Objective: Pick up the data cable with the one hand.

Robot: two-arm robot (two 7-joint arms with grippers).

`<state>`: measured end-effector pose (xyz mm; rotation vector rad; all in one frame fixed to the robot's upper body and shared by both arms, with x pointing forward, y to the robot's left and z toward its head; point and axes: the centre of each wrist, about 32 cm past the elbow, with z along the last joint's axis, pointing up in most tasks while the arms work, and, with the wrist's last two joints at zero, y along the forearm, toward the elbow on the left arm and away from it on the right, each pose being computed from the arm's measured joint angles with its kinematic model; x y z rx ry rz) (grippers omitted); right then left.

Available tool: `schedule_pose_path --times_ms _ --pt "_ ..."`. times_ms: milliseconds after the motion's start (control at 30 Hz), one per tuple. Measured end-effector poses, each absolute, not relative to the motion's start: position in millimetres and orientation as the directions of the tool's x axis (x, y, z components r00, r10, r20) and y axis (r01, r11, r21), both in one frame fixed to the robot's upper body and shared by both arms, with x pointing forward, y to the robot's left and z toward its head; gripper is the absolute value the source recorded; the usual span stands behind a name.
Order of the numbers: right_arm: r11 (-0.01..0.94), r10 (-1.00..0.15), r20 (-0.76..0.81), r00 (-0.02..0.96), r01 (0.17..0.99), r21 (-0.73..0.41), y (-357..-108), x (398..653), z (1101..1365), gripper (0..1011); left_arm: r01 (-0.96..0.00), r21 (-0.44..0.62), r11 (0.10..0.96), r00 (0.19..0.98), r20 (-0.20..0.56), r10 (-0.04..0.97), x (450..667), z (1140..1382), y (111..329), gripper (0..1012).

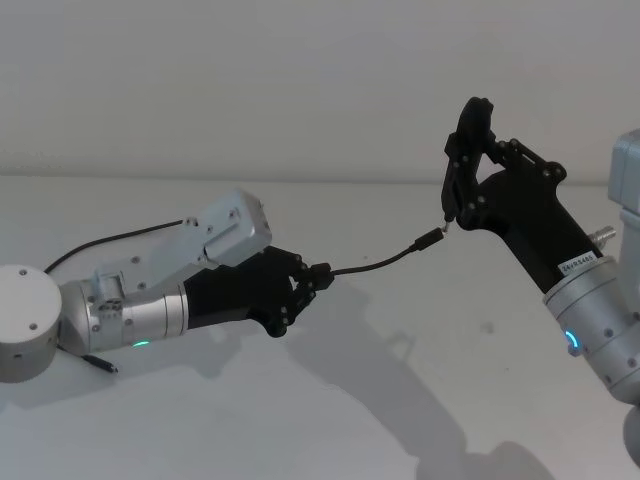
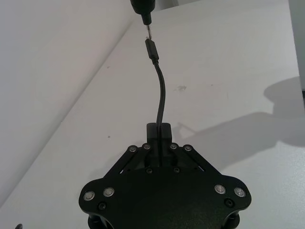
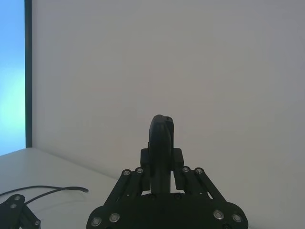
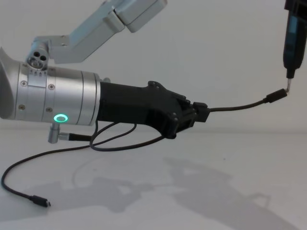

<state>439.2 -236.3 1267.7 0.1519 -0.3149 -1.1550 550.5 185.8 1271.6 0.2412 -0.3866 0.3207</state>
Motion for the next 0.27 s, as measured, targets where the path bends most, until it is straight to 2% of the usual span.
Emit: schedule_pose_path --times_ms 267 --pt "0.400 -0.916 0.166 0.366 0.873 0.278 -236.2 439.2 1267.6 275 -0.350 0.168 0.922 0.877 0.405 0.259 550.5 1271.6 185.8 39"
